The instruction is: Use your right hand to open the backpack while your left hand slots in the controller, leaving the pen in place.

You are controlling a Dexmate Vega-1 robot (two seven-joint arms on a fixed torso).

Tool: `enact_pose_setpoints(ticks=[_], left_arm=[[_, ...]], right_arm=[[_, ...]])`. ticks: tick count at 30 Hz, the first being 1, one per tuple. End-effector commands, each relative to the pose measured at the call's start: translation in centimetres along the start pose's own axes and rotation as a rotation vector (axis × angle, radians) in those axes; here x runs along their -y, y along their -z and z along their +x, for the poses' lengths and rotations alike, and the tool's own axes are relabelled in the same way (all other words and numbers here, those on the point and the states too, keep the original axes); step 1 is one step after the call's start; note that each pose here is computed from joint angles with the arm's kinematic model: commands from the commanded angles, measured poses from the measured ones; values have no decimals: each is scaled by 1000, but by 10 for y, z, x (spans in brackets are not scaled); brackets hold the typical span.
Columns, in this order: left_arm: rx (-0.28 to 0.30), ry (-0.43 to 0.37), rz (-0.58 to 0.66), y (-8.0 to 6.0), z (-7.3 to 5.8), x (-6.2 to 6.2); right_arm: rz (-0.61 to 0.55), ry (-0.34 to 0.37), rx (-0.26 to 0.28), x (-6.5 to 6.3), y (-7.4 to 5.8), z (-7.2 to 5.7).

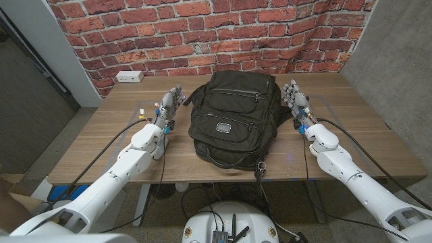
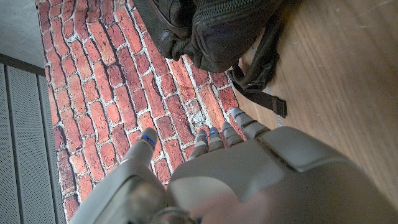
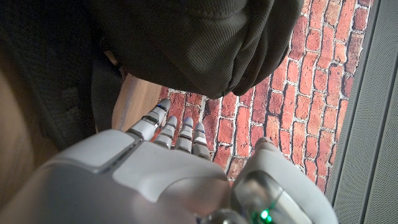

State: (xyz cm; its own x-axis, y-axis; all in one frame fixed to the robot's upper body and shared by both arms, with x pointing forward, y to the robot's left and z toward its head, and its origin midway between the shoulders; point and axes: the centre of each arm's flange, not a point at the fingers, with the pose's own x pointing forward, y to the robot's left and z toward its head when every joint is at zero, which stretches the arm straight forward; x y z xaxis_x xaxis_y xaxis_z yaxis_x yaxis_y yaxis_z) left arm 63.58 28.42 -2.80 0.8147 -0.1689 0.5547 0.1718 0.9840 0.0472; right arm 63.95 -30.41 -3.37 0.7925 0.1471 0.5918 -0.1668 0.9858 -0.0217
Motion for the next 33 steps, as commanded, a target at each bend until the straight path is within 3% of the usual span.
enact_pose_setpoints(ticks=[1, 13, 26, 33], left_arm=[[-12, 13, 41, -12, -2, -9], [-32, 51, 89, -21, -2, -18], [-69, 137, 225, -43, -6, -32], [-70, 145, 277, -53, -14, -38]], right_arm=[[-4, 11, 3, -5, 1, 2], [-8, 30, 13, -8, 5, 4], [-18, 35, 17, -8, 5, 5], [-17, 34, 17, -5, 5, 3]])
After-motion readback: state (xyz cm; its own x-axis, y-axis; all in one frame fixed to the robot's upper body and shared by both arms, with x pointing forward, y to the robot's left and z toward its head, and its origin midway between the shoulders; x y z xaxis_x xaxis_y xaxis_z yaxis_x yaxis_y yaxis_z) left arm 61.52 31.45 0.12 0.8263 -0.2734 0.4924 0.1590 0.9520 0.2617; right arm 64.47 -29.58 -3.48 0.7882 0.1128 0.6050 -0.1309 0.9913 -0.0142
